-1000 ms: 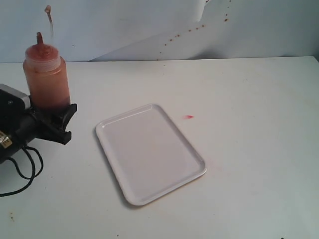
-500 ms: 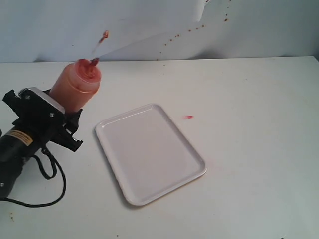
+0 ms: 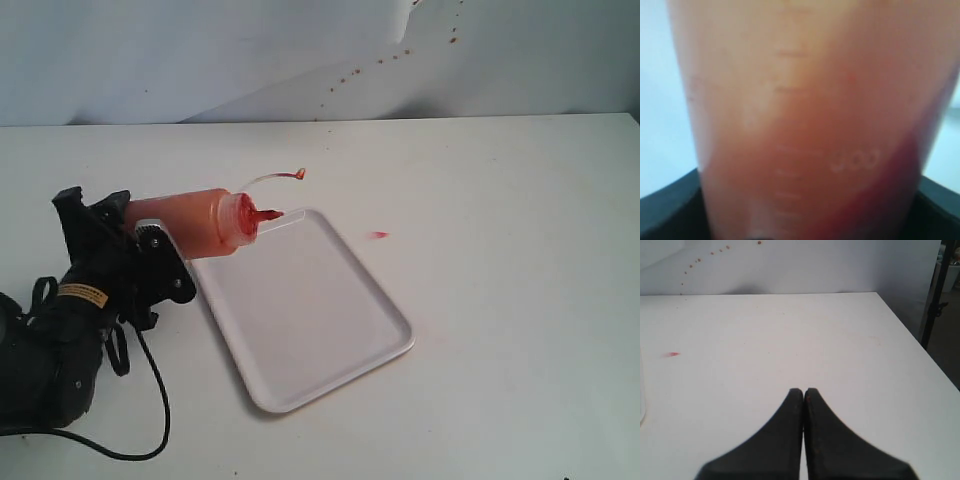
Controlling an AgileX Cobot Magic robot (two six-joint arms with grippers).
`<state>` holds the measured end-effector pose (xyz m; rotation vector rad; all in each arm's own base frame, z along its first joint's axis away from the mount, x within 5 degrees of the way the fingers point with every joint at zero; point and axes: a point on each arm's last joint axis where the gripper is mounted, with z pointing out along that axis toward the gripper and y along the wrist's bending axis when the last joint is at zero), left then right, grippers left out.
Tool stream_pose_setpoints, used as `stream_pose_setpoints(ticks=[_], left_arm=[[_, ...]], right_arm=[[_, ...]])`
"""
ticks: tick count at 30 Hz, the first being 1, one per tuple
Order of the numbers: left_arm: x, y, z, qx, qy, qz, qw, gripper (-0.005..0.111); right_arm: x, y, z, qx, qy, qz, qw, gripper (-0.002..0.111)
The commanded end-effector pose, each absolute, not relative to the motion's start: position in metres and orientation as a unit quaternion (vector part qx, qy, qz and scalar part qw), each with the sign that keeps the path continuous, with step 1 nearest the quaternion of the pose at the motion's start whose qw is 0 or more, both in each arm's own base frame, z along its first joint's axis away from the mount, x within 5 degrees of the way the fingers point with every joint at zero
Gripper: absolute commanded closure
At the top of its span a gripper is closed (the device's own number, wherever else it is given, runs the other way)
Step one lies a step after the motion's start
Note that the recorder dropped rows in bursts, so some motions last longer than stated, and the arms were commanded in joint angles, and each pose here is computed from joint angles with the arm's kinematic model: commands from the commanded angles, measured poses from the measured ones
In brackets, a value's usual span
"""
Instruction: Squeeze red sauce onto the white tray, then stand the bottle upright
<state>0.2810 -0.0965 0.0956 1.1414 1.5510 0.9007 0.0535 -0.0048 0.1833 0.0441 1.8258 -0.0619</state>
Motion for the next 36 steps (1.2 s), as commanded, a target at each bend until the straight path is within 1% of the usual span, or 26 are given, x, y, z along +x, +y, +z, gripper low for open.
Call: stream_pose_setpoints(ticks=[1,5,11,15,23,30,36], left_arm=[[0.292,-0.102,0.101,0.491,0.592,0.424,0.478,0.107],[0.301,-0.103,0.107,0.537,0.537,0.492,0.426,0.107],[0.313,-0.109,0.116,0.557,0.493,0.532,0.405,0.107],[0.322,-0.114,0.123,0.585,0.441,0.570,0.373,0.107],[0.327,-0.120,0.143,0.569,0.422,0.578,0.405,0.107],[0.319,-0.116,0.164,0.554,0.417,0.585,0.421,0.107],[0.311,-0.111,0.164,0.546,0.439,0.585,0.409,0.107]], right_arm=[[0.053,-0.005,0.183,0.022,0.790,-0.029,0.612,0.108],[0.053,-0.005,0.183,0.022,0.790,-0.029,0.612,0.108],[0.053,-0.005,0.183,0.022,0.790,-0.029,0.612,0.108],[0.053,-0.005,0.183,0.022,0.790,-0.029,0.612,0.108],[0.053,-0.005,0.183,0.022,0.790,-0.029,0.612,0.108],[0.053,-0.005,0.183,0.022,0.790,-0.029,0.612,0.108],[0.053,-0.005,0.183,0.022,0.790,-0.029,0.612,0.108]])
